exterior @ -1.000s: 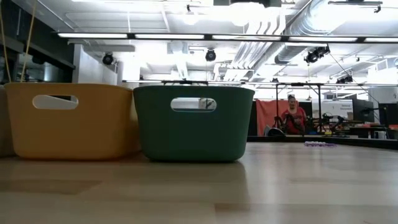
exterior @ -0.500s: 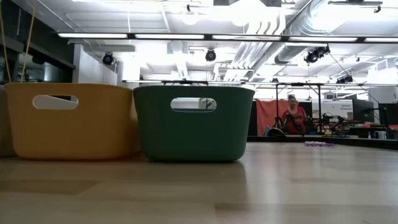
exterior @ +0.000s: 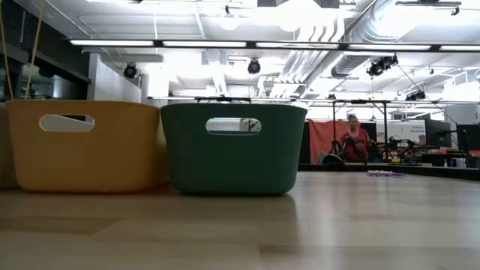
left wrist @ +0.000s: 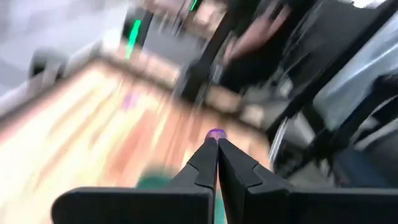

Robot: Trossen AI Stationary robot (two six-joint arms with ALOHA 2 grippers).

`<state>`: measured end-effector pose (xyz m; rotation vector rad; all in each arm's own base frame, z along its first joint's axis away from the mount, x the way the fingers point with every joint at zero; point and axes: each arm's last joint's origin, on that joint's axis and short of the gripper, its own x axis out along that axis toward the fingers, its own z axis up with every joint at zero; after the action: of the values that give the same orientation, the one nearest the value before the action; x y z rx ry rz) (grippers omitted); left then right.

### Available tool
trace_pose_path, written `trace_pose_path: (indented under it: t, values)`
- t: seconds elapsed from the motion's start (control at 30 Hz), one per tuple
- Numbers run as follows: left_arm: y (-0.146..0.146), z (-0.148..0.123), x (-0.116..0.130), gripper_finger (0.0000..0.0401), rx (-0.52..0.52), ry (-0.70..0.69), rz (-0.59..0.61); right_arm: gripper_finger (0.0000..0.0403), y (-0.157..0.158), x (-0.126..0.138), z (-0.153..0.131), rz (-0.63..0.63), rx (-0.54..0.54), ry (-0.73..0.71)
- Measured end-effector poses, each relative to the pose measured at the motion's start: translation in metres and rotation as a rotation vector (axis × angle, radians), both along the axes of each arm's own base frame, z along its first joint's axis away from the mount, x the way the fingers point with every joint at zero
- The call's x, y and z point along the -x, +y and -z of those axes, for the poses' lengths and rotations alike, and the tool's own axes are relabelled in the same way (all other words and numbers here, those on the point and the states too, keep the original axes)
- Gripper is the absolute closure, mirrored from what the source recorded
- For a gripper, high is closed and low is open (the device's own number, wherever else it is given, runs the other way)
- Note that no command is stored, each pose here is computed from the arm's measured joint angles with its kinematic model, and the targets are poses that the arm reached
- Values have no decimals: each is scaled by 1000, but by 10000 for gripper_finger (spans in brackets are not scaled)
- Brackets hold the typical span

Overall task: Sort Halloween decoration
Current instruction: Put the purple witch hat toy into the white bin

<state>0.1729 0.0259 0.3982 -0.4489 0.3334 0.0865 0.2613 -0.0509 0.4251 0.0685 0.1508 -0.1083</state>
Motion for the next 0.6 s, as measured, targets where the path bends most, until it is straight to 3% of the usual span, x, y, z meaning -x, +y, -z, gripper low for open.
trace_pose_path:
  t: [0.2, 0.6]
  values:
    - [-17, 41, 20, 401, 98, 386, -100, 169, -9, 2, 2, 65, 3, 20]
    - [-46, 147, 51, 401, 348, 708, -211, 169, -21, -1, 11, 110, -14, 75]
